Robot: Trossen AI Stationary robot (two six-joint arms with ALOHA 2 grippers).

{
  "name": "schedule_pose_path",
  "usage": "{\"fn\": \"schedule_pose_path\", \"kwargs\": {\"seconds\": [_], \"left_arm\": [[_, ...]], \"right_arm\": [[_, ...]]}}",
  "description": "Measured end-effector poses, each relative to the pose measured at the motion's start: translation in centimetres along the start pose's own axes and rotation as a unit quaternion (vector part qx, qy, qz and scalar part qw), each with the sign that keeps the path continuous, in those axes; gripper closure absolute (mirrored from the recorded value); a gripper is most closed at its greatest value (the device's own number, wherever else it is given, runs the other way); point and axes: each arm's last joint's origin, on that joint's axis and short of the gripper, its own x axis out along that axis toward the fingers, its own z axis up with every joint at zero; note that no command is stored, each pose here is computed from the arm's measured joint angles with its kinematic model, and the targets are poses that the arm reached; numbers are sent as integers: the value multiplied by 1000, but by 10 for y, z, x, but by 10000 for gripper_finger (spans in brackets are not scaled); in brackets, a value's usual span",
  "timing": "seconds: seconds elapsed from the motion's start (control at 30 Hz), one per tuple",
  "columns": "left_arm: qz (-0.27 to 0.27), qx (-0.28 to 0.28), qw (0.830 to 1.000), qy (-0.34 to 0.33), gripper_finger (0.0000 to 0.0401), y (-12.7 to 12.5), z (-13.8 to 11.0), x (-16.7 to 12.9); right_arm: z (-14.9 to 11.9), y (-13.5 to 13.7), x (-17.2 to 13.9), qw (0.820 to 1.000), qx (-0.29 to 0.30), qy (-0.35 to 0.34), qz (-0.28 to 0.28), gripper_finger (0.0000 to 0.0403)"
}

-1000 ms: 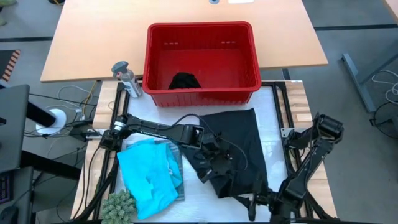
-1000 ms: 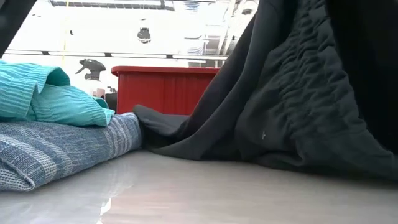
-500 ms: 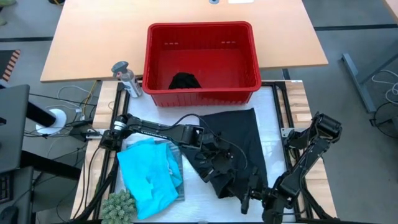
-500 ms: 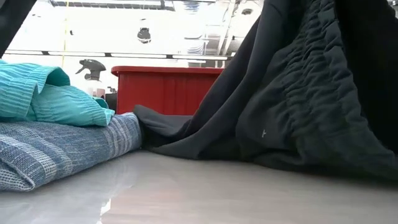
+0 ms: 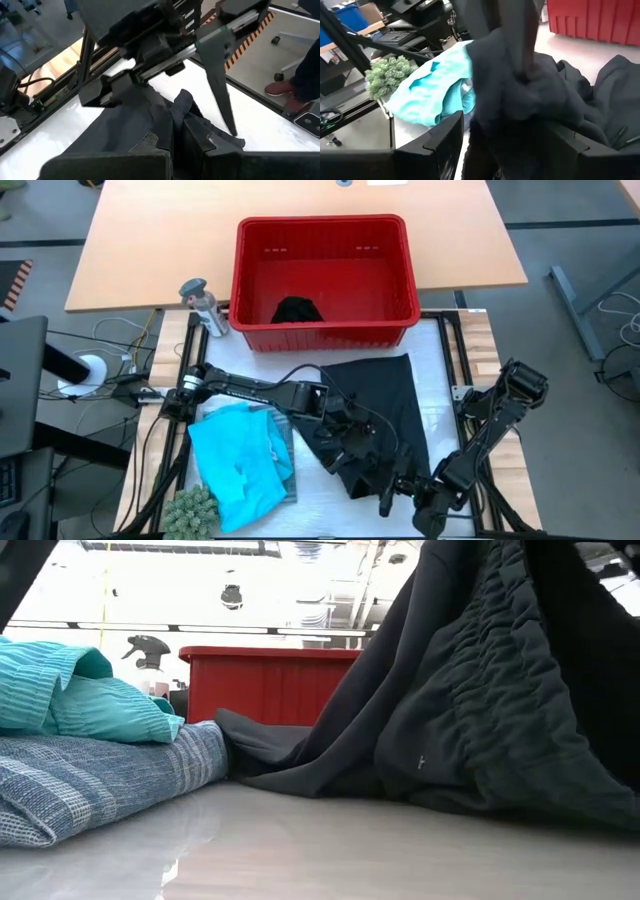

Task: Fold Laundry from Bin
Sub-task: Fold the black shorts from the red organizer bin

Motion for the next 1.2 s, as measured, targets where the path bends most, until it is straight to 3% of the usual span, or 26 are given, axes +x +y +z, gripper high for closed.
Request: {"fn": "schedule_pose_path", "kwargs": {"seconds": [0.17, 0.27, 0.37, 0.53, 0.8, 1.0, 1.1, 1.2], "left_arm": [[4, 4, 1000, 5, 401, -4, 2, 2], [2, 5, 1000, 4, 401, -6, 3, 3], [0, 7, 1000, 2, 401, -8, 4, 3], [-2, 8, 1000, 1, 401, -10, 5, 4], [0, -24, 999, 22, 378, -12, 2, 4], [-41, -43, 998, 25, 297, -14, -1, 2], [-42, -54, 997, 28, 247, -12, -3, 1], [-23, -50, 996, 74, 203, -11, 2, -10]], "right_arm": [[3, -2, 10, 1000, 14, 21, -1, 160], [3, -2, 12, 999, 37, 30, 1, 184], [3, -2, 12, 998, 54, 31, 1, 241], [3, -2, 11, 996, 78, 31, 0, 372], [-1, -1, 5, 996, 76, 36, 7, 373], [-2, -2, 2, 996, 78, 38, 7, 373], [-3, -3, 1, 996, 79, 39, 5, 373], [-4, -3, -1, 996, 75, 40, 6, 373]]}}
